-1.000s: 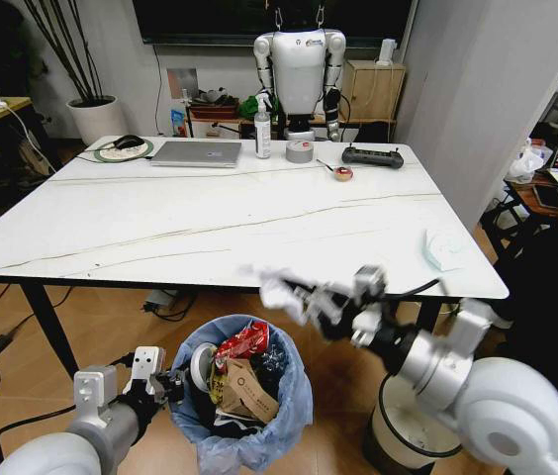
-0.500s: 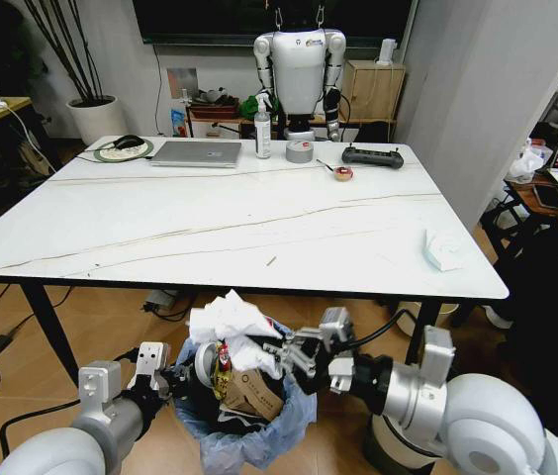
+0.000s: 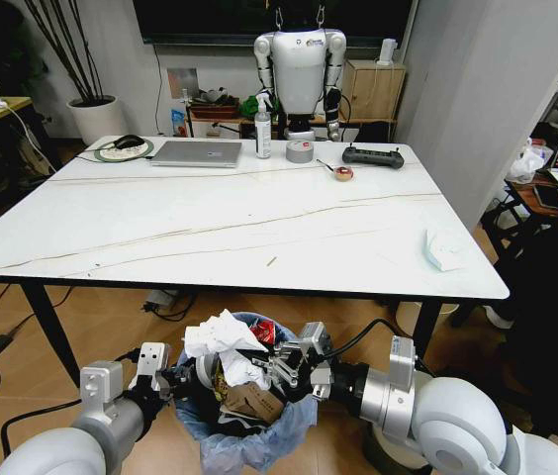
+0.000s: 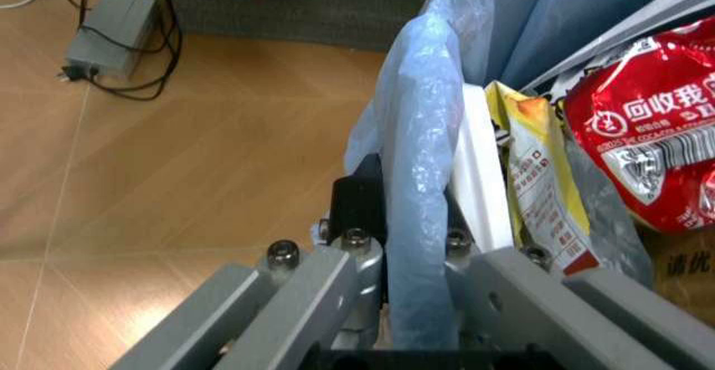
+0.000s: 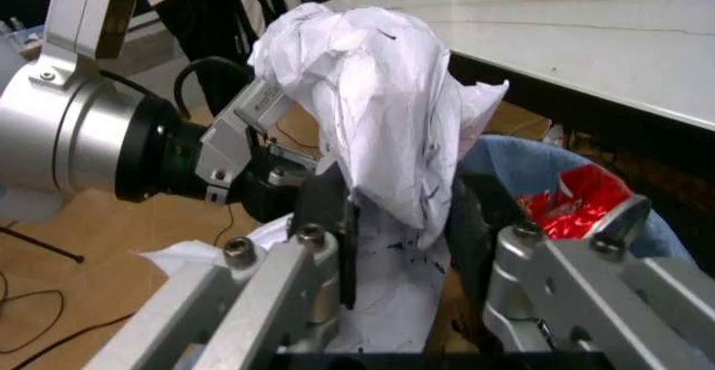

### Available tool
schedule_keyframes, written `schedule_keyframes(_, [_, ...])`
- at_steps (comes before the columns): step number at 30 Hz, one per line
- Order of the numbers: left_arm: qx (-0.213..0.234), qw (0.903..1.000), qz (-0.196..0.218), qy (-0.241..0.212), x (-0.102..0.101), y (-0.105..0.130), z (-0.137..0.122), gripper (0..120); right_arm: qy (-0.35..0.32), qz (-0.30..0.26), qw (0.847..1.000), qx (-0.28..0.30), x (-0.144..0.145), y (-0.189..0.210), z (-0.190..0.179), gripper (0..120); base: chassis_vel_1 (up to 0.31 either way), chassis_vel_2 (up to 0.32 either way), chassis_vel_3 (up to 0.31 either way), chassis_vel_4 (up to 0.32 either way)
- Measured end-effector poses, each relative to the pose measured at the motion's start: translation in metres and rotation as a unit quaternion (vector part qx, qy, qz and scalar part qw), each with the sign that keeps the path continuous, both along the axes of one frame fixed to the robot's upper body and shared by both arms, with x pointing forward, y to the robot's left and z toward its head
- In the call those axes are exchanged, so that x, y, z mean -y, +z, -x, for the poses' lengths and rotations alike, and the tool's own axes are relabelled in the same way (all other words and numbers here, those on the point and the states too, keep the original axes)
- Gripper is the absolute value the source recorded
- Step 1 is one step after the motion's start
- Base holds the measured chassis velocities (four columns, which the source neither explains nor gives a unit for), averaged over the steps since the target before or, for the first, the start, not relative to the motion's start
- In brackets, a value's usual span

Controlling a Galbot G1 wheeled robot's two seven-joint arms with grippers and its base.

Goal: Pick up the trash bin and place the trash from the table into it.

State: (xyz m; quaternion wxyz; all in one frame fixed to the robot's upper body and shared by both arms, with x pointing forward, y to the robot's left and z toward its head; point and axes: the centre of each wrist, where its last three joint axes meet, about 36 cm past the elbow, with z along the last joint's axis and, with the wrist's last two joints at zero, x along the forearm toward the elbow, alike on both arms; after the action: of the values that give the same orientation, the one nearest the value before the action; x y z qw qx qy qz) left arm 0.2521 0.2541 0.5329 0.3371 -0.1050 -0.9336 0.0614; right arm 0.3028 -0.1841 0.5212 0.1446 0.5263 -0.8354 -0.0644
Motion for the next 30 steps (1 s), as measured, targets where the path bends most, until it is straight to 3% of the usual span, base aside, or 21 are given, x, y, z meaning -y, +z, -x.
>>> schedule_keyframes(3, [0.000,1.0000,0.000,0.000,0.000,0.000,0.000,0,-0.001,0.003,1.000,0.001,0.001,0.000,0.001,32,0.000,0.000,0.000,0.000])
schedule_keyframes(16, [0.003,1.0000,0.002,-0.001,0.000,0.001,-0.001,0,-0.005,0.007,1.000,0.024,0.008,0.018,0.006,84,0.000,0.000,0.000,0.000])
schedule_keyframes(21, [0.002,1.0000,0.002,-0.001,0.000,0.001,-0.001,0,-0.009,0.006,1.000,0.025,0.009,0.020,0.006,97,0.000,0.000,0.000,0.000])
schedule_keyframes(30, [0.000,1.0000,0.002,0.000,0.000,0.000,0.000,0,-0.018,-0.002,0.999,0.033,0.011,0.026,0.004,100,0.000,0.000,0.000,0.000])
